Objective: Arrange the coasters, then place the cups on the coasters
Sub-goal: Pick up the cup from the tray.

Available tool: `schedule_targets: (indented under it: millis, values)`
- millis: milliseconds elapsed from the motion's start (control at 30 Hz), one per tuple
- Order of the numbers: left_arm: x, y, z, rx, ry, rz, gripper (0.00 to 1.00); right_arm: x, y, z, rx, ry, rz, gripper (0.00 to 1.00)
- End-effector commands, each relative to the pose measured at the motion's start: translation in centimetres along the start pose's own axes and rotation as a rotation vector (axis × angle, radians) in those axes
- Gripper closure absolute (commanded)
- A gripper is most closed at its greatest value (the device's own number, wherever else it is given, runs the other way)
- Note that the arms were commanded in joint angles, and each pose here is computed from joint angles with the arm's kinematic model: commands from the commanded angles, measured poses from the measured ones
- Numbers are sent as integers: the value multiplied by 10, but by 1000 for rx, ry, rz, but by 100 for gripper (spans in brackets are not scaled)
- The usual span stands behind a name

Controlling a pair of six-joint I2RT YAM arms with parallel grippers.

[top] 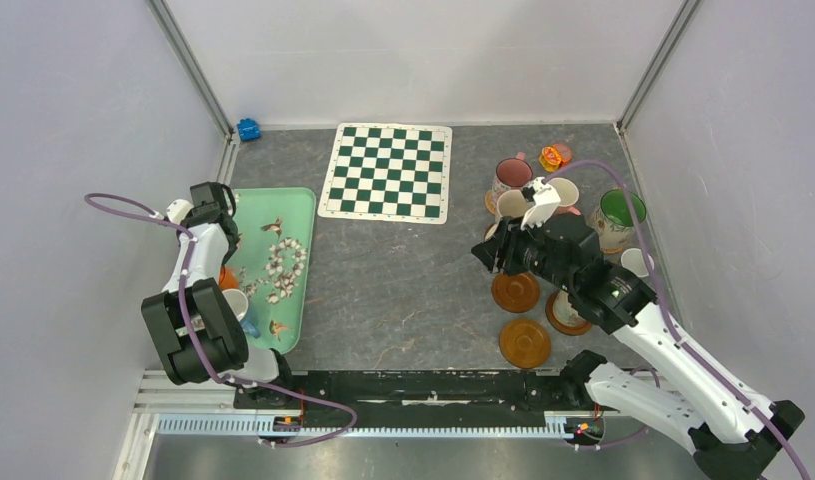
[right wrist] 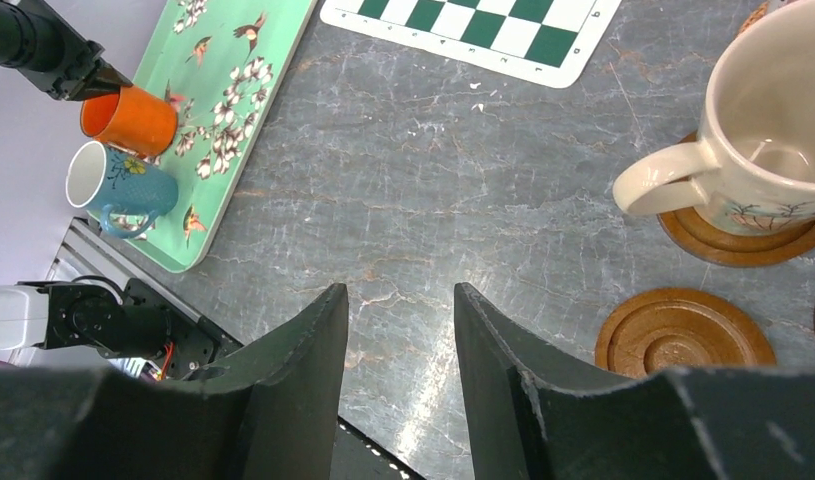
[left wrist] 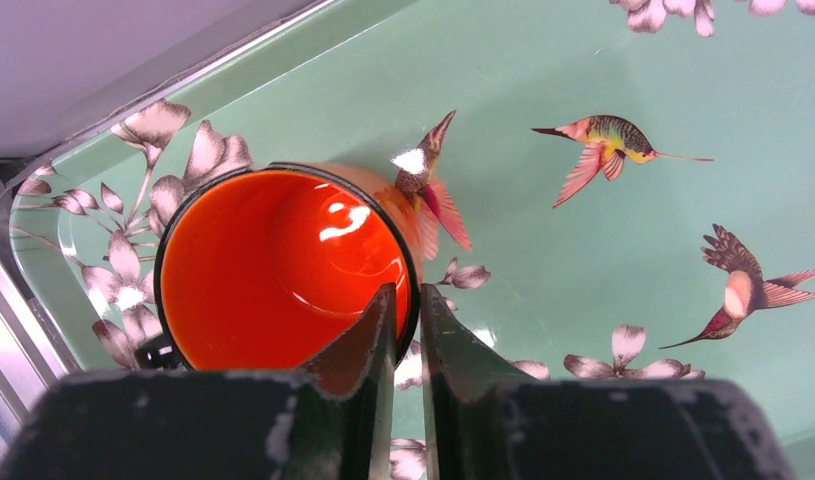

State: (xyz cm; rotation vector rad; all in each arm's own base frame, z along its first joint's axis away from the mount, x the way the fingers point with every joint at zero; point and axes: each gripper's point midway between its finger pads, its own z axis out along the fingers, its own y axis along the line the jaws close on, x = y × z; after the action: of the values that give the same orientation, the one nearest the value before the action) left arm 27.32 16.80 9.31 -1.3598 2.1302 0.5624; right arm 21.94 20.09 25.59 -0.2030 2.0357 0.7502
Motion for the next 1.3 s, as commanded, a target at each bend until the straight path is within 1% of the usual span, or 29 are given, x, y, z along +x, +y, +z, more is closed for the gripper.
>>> schedule_targets:
  millis: [0, 100, 133, 367, 500, 700, 900, 1000, 1100, 1167, 1267]
  values:
    - [-3, 2, 1, -8, -9, 12, 84, -1, 2, -2, -14, -22, 1, 54]
    - [-5, 0, -2, 6, -9, 15, 97, -2, 2, -4, -14, -29, 0, 54]
    - [-5, -1, -4, 16, -9, 16, 98, -2, 2, -5, -15, -31, 0, 54]
    - [-20, -3, -16, 39, -36, 38, 98, -2, 2, -8, -18, -35, 5, 54]
    - [-27, -9, -25, 86, -56, 62, 98, -1, 2, -9, -18, -36, 11, 54]
    - [-23, -26, -36, 176, -66, 137, 98, -1, 2, -9, -19, -37, 16, 54]
    - [-23, -48, -63, 252, -137, 262, 98, 0, 2, -10, -19, -36, 19, 54]
    - [-19, -65, -84, 350, -166, 338, 98, -1, 2, -10, -19, -38, 19, 54]
    - [-4, -90, -113, 527, -178, 409, 98, 1, 1, -9, -18, -35, 19, 54]
    - [3, -99, -134, 597, -215, 448, 98, 0, -3, -9, 5, -43, 16, 54]
    - [34, -121, -179, 761, -249, 550, 98, 0, -7, -9, 21, -45, 3, 54]
